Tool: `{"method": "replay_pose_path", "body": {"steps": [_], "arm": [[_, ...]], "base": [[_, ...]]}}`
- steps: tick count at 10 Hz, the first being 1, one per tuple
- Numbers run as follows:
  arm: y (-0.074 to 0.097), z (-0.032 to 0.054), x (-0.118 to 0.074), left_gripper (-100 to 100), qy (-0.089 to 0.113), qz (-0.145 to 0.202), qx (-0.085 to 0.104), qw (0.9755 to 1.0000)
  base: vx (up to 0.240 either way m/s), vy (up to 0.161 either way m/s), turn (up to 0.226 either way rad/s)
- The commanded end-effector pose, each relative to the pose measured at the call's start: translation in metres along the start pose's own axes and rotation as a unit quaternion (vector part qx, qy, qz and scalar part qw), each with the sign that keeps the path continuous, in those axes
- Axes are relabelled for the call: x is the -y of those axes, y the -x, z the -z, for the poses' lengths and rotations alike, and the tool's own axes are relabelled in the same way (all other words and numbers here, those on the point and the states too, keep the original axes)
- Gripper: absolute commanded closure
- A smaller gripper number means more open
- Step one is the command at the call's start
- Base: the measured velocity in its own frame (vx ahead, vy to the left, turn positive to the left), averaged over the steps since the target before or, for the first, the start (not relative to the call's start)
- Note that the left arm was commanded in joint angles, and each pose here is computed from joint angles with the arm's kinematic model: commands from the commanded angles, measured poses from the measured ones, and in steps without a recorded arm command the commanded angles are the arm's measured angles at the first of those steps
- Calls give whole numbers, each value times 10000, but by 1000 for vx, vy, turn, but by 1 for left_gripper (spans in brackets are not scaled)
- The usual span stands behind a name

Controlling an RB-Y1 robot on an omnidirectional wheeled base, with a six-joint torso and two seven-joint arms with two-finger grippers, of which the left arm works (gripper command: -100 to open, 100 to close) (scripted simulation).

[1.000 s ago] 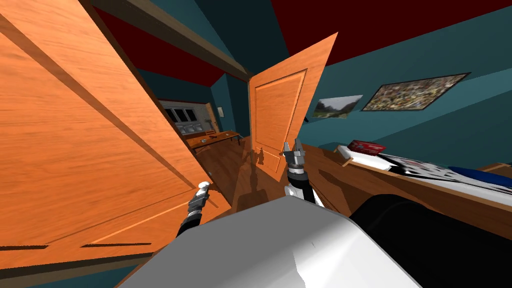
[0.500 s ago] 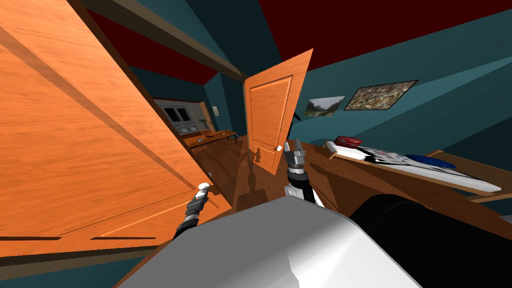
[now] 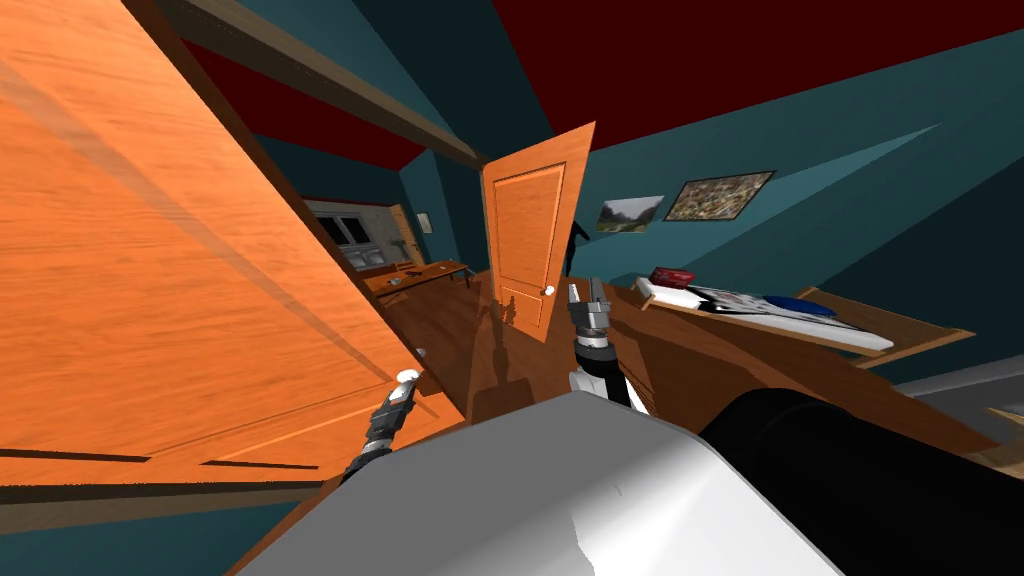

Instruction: Pull the door open

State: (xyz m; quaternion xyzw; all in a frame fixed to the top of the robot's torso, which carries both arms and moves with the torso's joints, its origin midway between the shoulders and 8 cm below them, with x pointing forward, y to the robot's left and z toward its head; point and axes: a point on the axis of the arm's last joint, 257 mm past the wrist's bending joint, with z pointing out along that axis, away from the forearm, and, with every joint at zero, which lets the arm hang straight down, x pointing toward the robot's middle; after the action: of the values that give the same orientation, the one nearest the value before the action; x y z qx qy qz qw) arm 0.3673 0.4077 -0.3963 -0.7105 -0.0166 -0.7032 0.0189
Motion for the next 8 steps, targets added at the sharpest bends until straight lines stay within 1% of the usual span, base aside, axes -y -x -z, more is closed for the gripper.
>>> {"method": "replay_pose_path", "body": {"steps": [1, 6, 7, 8], "arm": [[-16, 79, 3, 100, 94, 0, -24, 10000], [-39, 294, 24, 100, 392, 11, -51, 9992], [-42, 320, 25, 100, 429, 15, -52, 9991], [-29, 301, 23, 100, 402, 4, -31, 9992]], "base": [[-213, 77, -138], [-207, 43, -118], [-200, 57, -97], [-86, 23, -18]]}}
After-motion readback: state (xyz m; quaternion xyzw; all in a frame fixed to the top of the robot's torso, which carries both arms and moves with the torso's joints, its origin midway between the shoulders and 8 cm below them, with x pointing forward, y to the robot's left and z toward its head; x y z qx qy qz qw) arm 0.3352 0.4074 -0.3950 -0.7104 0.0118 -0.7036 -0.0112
